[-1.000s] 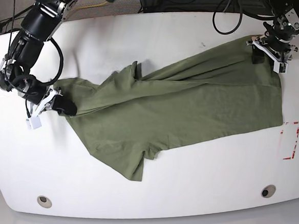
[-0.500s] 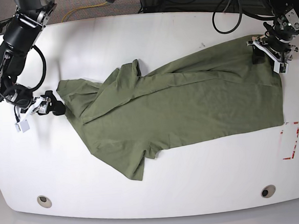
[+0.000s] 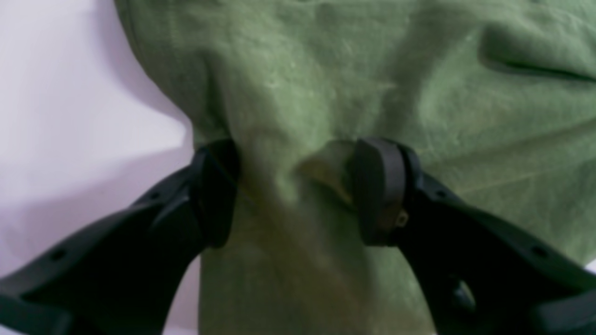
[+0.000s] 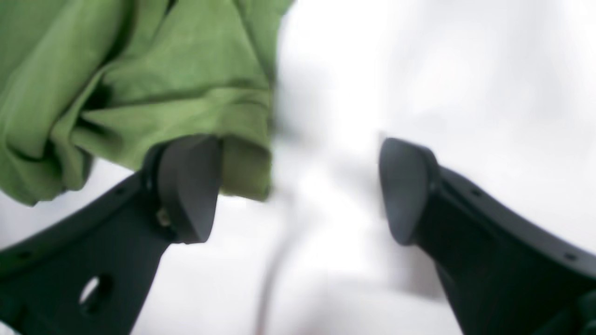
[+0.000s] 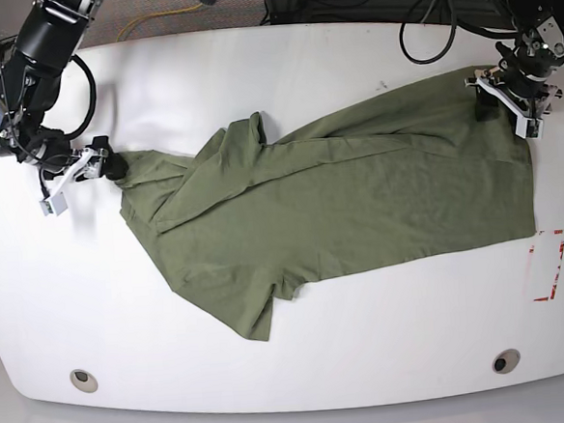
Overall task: Fold the T-shirt properly
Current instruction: 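Release and regrasp the shirt edge with the right gripper, then pull the held edge with both grippers to smooth the shirt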
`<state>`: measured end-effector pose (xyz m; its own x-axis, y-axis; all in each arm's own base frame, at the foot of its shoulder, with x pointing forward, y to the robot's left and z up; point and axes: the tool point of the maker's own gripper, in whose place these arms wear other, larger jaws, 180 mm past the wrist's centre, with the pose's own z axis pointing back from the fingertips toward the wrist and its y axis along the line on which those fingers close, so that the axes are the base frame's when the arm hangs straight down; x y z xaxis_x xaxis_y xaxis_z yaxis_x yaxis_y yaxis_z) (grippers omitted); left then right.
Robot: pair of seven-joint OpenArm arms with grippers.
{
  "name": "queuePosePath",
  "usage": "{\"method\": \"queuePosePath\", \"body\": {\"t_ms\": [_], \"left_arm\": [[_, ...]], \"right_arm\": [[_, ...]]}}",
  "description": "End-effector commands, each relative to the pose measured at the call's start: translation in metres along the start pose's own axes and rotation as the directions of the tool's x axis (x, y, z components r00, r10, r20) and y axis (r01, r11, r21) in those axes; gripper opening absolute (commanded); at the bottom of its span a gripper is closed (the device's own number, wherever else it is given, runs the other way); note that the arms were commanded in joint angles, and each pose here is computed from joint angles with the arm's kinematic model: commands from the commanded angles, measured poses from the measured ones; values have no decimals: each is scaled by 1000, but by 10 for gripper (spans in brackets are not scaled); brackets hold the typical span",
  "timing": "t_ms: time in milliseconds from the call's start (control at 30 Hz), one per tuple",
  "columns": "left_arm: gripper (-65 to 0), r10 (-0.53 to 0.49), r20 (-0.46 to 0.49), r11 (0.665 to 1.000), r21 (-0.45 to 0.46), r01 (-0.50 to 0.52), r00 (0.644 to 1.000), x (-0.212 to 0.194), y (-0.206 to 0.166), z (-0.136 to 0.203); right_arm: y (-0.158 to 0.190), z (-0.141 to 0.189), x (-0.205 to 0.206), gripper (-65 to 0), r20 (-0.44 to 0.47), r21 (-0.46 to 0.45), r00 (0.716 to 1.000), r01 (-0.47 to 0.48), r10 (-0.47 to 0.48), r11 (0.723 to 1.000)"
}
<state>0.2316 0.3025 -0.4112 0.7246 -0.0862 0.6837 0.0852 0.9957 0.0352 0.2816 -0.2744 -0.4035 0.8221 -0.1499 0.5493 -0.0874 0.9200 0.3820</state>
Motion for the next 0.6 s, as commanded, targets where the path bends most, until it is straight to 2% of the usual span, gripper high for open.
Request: {"method": "queuePosePath", "body": {"t_ms": [0, 300, 367, 433, 567], "left_arm": [[-290, -11, -22, 1000, 9, 11, 1000, -3, 4, 1], [-292, -9, -23, 1000, 10, 9, 1000, -4, 4, 1], [-292, -7, -22, 1000, 12, 7, 1000, -4, 5, 1], [-292, -6, -22, 1000, 13, 7, 1000, -4, 6, 1], [-292, -8, -23, 1000, 11, 8, 1000, -4, 5, 1]], "right_arm": [[1, 7, 17, -141, 39, -11, 999, -34, 34, 999], [14, 8, 36, -143, 101, 32, 994, -45, 41, 998], [18, 6, 36, -157, 87, 39, 995, -56, 53, 998], [22, 2, 34, -214, 71, 49, 995, -70, 66, 996], [32, -6, 31, -382, 47, 73, 995, -94, 91, 993]]}}
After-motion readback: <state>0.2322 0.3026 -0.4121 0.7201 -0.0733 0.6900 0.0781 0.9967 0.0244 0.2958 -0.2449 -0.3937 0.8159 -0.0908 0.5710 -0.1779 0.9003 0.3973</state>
